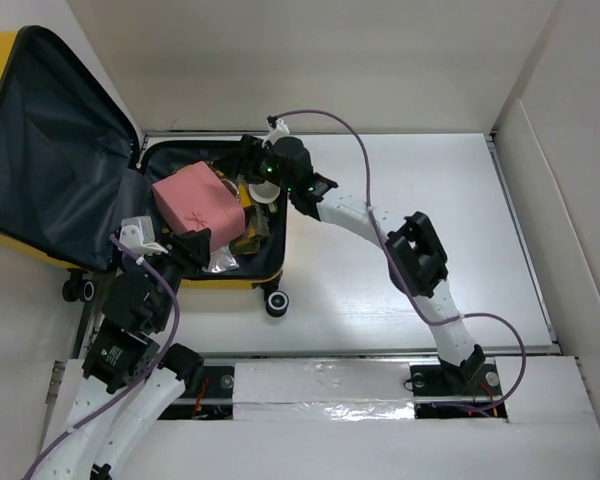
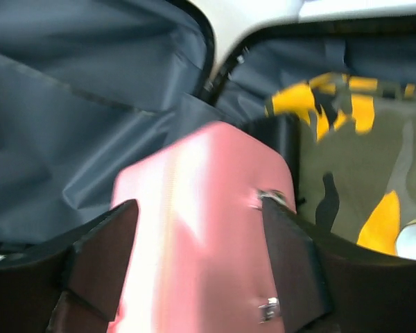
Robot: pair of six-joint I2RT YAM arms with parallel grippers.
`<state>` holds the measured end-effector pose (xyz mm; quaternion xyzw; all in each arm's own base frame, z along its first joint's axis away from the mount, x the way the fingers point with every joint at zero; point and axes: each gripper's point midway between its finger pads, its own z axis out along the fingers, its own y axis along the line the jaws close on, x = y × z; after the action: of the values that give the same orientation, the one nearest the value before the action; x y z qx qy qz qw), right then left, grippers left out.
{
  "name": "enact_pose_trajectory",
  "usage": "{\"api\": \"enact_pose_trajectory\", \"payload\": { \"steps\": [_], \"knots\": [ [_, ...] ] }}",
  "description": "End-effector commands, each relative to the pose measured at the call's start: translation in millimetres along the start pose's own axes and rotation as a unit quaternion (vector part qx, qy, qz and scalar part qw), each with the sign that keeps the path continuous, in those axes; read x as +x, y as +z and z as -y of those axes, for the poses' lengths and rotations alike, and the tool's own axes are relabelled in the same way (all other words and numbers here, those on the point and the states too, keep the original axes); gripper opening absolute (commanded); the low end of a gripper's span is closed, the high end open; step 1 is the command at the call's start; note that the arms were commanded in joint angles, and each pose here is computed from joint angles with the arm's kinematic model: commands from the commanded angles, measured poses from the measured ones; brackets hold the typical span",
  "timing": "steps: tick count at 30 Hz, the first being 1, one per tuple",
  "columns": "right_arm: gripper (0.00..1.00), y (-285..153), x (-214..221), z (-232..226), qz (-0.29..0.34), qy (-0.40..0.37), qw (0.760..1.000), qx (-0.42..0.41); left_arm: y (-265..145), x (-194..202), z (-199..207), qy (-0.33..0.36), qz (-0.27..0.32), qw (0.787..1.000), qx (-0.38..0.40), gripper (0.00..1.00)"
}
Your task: Pack the luggage
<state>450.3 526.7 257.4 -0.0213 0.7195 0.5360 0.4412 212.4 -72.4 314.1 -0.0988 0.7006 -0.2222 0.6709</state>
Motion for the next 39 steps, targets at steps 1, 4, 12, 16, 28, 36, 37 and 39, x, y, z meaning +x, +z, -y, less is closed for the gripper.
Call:
{"api": "enact_pose_trajectory", "payload": {
  "steps": [1, 4, 12, 16, 28, 36, 37, 39],
  "knots": [
    [0.81, -34, -77, -57, 0.057, -0.069, 0.995, -0.044, 3, -20, 6, -0.016, 0.017, 1.000, -0.006, 0.35],
    [0.81, -66, -104, -63, 0.080, -0.106, 0.990, -0.036, 6, -31, 8, -0.025, 0.021, 0.999, -0.019, 0.35],
    [0.00, -182, -81, -64, 0.068, -0.207, 0.975, -0.044, 4, -46, -47, -0.085, 0.079, 0.975, -0.190, 0.00],
    [0.00, -237, -41, -52, 0.038, -0.208, 0.976, -0.052, -20, -62, -81, -0.079, 0.126, 0.948, -0.281, 0.00],
    [0.16, -312, -34, 20, 0.007, -0.283, 0.959, 0.022, 66, -42, -129, -0.028, -0.042, 0.922, -0.383, 0.09],
    [0.21, -317, -35, 12, 0.006, -0.288, 0.958, -0.005, -36, -107, -172, -0.033, 0.085, 0.853, -0.513, 0.37],
    [0.21, -317, -35, 11, 0.006, -0.286, 0.958, -0.009, -45, -101, -180, -0.026, 0.084, 0.841, -0.534, 0.43],
    [0.22, -317, -33, 12, 0.006, -0.285, 0.959, -0.010, -57, -81, -197, -0.018, 0.088, 0.818, -0.569, 0.52]
  ]
}}
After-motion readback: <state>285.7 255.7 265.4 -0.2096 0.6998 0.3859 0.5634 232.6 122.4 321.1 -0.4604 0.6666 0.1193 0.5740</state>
